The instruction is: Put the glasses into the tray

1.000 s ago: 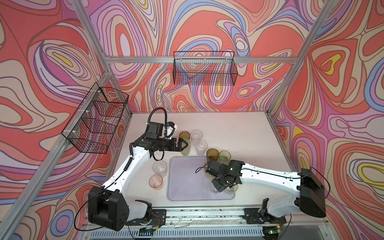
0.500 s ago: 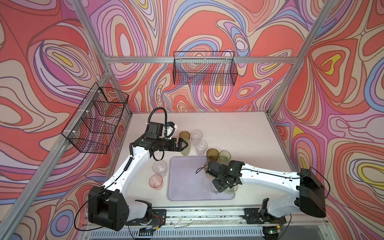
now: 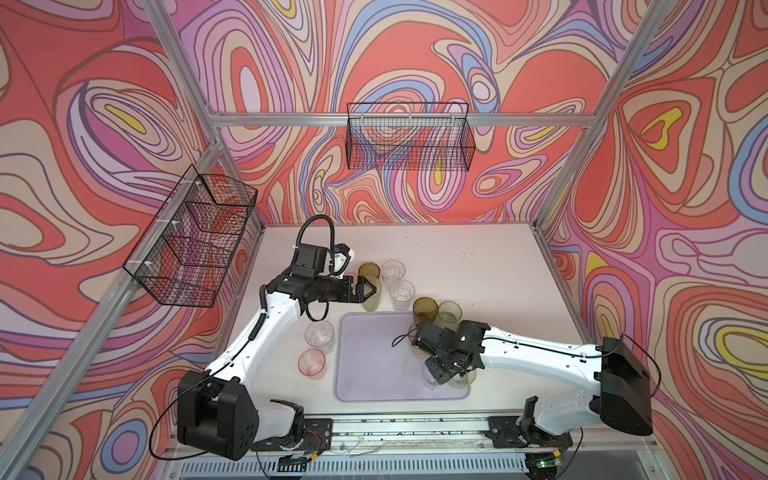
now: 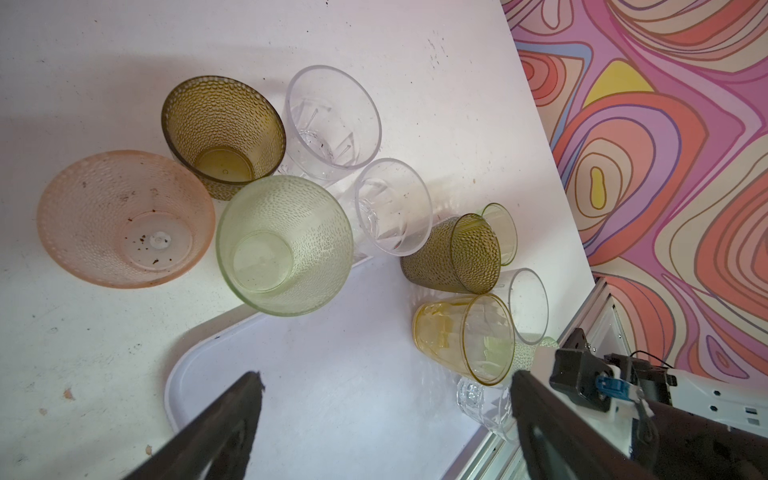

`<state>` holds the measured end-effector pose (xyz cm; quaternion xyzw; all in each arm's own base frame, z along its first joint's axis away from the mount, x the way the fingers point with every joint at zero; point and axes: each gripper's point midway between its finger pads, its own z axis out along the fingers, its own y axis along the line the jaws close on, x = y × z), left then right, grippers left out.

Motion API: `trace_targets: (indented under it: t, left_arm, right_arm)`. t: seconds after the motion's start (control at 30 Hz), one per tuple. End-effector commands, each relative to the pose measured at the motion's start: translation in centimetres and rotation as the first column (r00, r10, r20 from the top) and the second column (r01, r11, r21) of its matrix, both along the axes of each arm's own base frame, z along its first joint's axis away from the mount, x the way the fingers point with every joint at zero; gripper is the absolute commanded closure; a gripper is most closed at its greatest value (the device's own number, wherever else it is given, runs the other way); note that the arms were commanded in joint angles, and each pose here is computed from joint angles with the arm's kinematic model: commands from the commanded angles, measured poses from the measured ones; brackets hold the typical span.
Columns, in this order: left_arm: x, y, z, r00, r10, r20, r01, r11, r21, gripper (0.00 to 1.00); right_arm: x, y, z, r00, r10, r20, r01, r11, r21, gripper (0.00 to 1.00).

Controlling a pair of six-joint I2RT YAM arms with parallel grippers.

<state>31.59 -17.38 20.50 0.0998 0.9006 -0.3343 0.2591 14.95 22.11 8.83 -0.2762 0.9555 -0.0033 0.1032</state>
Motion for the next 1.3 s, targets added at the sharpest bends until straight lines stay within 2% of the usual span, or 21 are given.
trace_targets:
  t: [0.0,0.23,0.67,0.87,1.07,1.27]
  left_arm:
    - [0.2,0.0,-0.1,1.0,-0.001,0.004,0.001,1.0,0.011,0.04]
    - [0.4,0.4,-0.5,1.0,0.009,-0.004,-0.009,0.999,0.046,0.05]
    - [0.5,0.7,-0.6,1.0,0.01,0.001,-0.01,0.998,0.062,0.06]
    - [0.4,0.6,-0.5,1.0,0.008,-0.001,-0.008,0.998,0.057,0.06]
    - [0.4,0.5,-0.1,1.0,0.014,-0.016,-0.013,0.998,0.057,0.09]
    - [0.3,0.7,0.5,0.999,0.024,-0.031,-0.019,0.99,0.138,0.11]
  right_arm:
    - [0.6,0.2,2.0,0.999,-0.001,0.048,0.0,1.0,0.023,0.79]
    - [1.3,0.9,5.0,0.995,-0.009,0.098,0.002,0.997,0.081,0.73]
    - [3.7,1.5,9.2,0.971,-0.063,0.229,0.038,0.993,0.115,0.64]
    - [4.8,2.3,10.2,0.963,-0.062,0.261,0.035,0.994,0.107,0.63]
    - [6.1,3.2,10.8,0.953,-0.094,0.289,0.055,0.988,0.142,0.61]
    - [7.4,2.9,12.1,0.93,-0.162,0.329,0.101,0.976,0.195,0.57]
